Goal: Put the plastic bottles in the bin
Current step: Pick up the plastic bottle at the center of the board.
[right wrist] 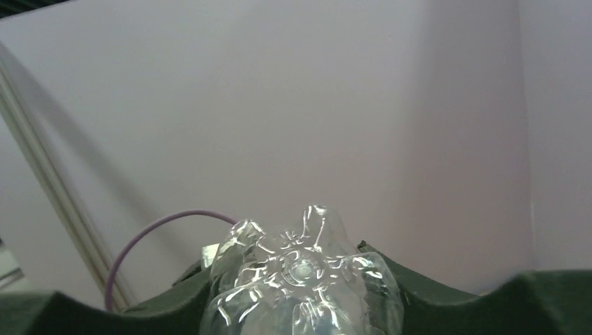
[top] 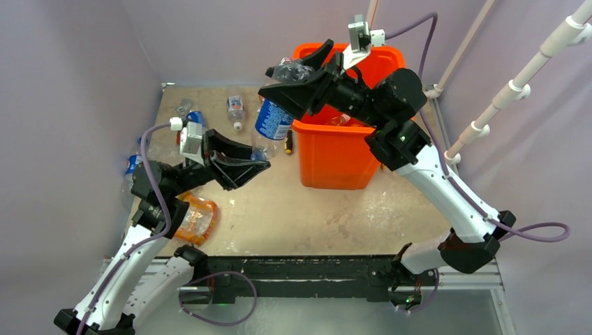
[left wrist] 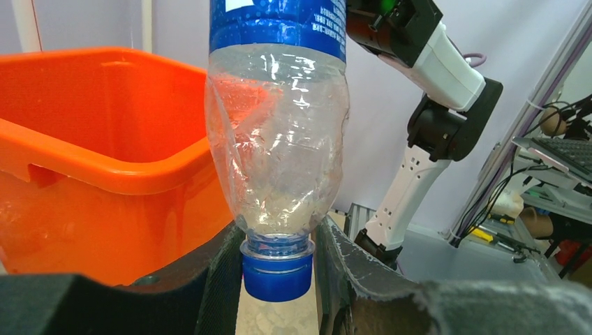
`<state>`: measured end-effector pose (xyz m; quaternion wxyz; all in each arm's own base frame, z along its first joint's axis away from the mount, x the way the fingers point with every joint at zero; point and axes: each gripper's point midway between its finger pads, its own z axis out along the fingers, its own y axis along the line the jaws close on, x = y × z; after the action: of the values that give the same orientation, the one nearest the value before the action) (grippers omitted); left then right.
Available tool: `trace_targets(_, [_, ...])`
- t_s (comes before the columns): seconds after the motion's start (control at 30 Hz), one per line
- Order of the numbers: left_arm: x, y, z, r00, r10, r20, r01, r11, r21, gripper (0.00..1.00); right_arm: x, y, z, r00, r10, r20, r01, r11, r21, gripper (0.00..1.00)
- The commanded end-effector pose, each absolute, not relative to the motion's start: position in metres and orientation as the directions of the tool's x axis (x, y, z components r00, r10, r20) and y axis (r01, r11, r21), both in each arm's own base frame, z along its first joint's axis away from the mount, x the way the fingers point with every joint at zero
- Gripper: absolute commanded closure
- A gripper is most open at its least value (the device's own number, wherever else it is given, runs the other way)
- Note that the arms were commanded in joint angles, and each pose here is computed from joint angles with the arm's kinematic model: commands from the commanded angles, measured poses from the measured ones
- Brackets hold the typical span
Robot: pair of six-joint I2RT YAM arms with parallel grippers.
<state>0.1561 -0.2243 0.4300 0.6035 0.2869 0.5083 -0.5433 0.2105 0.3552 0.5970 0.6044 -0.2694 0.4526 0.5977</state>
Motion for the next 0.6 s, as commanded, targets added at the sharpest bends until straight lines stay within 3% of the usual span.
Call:
trace_targets(0.0, [0.145, -0.216, 0.458, -0.015, -0.403, -0.915, 0.957, 0.259, -0.13, 1.0, 0.193, 0.332, 0.615, -0.105, 0.523, -0.846, -0.964, 0.154, 0.215, 0.52])
trace_targets(0.07, [0.146, -0.215, 0.461, -0.013, -0.419, -0.908, 0.954, 0.266, -0.137, 0.87, 0.188, 0.326, 0.617, -0.101, 0.535, -0.839, -0.966, 0.15, 0.212, 0.63])
trace_targets(0.1, [0.146, -0.214, 0.463, -0.011, -0.43, -0.903, 0.953, 0.268, -0.14, 0.71, 0.186, 0.323, 0.618, -0.097, 0.545, -0.833, -0.967, 0.146, 0.208, 0.67])
trace_targets(0.13, [0.148, -0.212, 0.467, -0.012, -0.451, -0.893, 0.947, 0.281, -0.154, 0.48, 0.183, 0.32, 0.62, -0.09, 0.558, -0.825, -0.969, 0.143, 0.202, 0.7])
trace_targets(0.27, [0.154, -0.198, 0.486, 0.021, -0.57, -0.822, 0.926, 0.322, -0.2, 0.09, 0.163, 0.3, 0.629, -0.063, 0.667, -0.743, -0.983, 0.086, 0.16, 0.72])
trace_targets(0.57, [0.141, -0.154, 0.536, 0.052, -0.885, -0.463, 0.953, 0.182, -0.241, 0.01, 0.121, 0.241, 0.639, -0.057, 0.902, -0.427, -0.998, -0.047, 0.033, 0.81])
